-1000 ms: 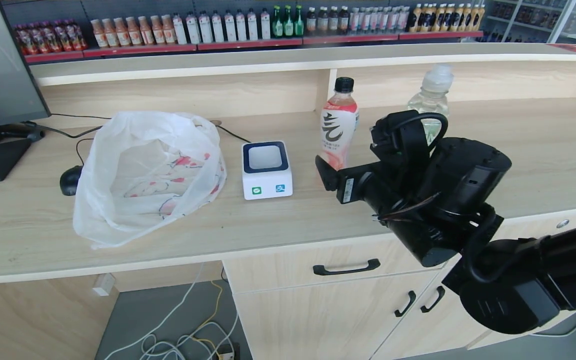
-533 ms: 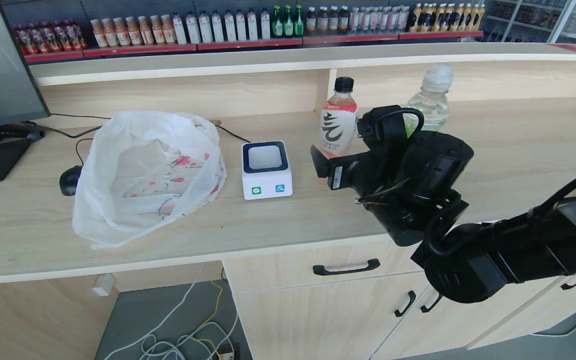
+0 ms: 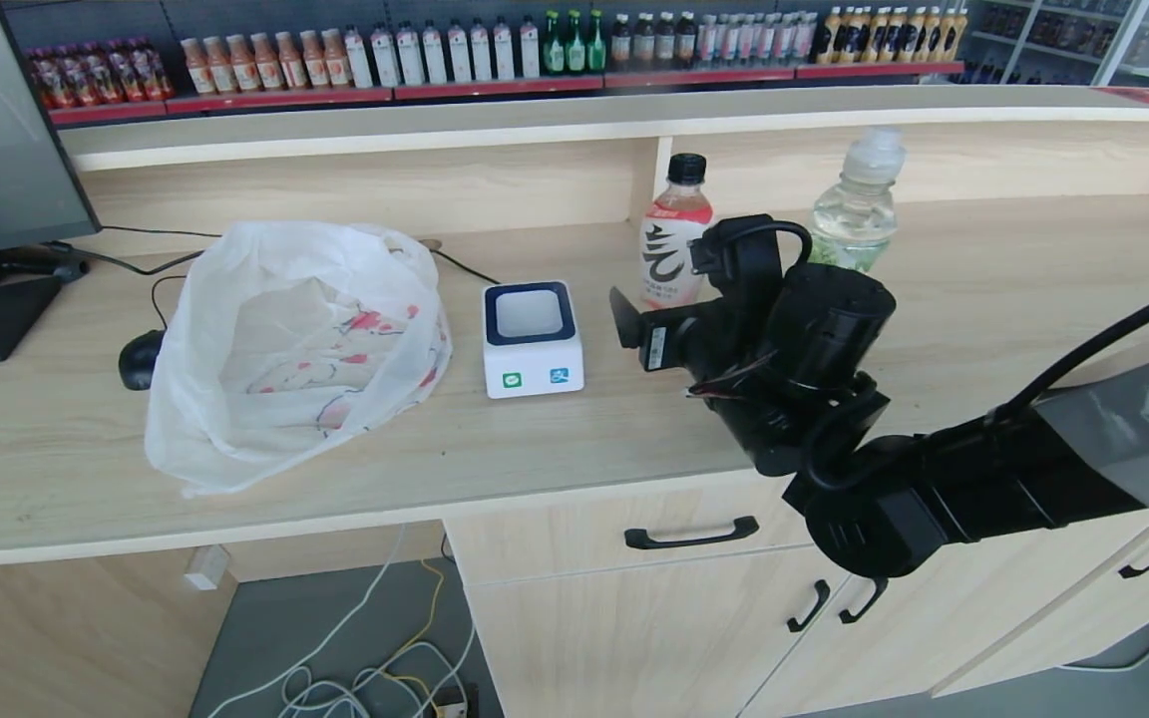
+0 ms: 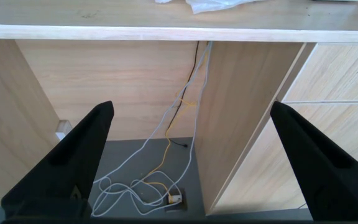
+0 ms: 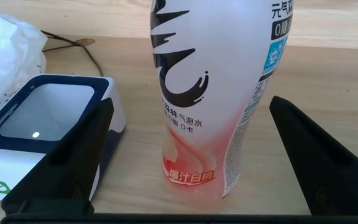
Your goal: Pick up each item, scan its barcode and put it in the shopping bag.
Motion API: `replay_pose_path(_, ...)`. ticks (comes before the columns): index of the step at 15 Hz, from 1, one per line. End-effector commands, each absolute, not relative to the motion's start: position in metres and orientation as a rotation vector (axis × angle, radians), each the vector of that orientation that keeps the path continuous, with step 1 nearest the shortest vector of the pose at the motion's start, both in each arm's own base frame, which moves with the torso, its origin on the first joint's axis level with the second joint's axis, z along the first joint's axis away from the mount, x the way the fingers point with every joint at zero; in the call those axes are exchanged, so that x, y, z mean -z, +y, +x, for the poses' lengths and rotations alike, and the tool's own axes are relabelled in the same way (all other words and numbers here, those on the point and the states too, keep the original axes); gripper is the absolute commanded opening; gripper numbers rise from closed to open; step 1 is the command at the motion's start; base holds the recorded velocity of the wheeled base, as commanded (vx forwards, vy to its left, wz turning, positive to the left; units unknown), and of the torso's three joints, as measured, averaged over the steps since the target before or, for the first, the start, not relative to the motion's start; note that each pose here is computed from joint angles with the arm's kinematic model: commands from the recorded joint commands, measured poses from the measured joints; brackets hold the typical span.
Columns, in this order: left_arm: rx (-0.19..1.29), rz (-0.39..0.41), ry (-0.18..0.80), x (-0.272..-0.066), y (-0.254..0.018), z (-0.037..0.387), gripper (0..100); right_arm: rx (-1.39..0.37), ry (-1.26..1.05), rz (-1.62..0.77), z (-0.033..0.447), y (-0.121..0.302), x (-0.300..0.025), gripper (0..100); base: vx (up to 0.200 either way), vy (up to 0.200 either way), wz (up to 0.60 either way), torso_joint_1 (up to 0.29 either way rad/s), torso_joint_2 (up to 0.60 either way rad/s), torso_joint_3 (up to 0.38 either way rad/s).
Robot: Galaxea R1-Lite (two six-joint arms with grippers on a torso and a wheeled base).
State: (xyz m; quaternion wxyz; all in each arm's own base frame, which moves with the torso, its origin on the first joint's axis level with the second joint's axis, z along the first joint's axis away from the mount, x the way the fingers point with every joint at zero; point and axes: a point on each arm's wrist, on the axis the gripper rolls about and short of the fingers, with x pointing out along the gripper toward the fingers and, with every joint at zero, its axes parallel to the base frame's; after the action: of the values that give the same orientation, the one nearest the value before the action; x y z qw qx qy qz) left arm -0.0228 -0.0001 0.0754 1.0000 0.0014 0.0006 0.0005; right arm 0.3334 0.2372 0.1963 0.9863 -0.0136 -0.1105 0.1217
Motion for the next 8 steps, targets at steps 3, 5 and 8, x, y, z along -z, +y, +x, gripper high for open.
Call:
replay_pose_path(3, -0.002, 0.003, 0.002, -0.075, 0.0, -0.023, 100, -0.228, -0.219, -0.031, 0.339, 0.233, -0.194, 100, 0.0, 0.0, 0.0, 0.0, 0.0, 0.0)
replay_pose_path(5, -0.002, 0.003, 0.002, -0.075, 0.0, -0.023, 100, -0.222, -0.219, -0.032, 0.343, 0.232, -0.193, 100, 0.0, 0.0, 0.0, 0.0, 0.0, 0.0)
replay_pose_path(8, -0.002, 0.003, 0.002, -0.075, 0.0, -0.023, 100, -0.211, -0.249, -0.016, 0.356, 0.238, -0.195, 100, 0.0, 0.0, 0.0, 0.0, 0.0, 0.0)
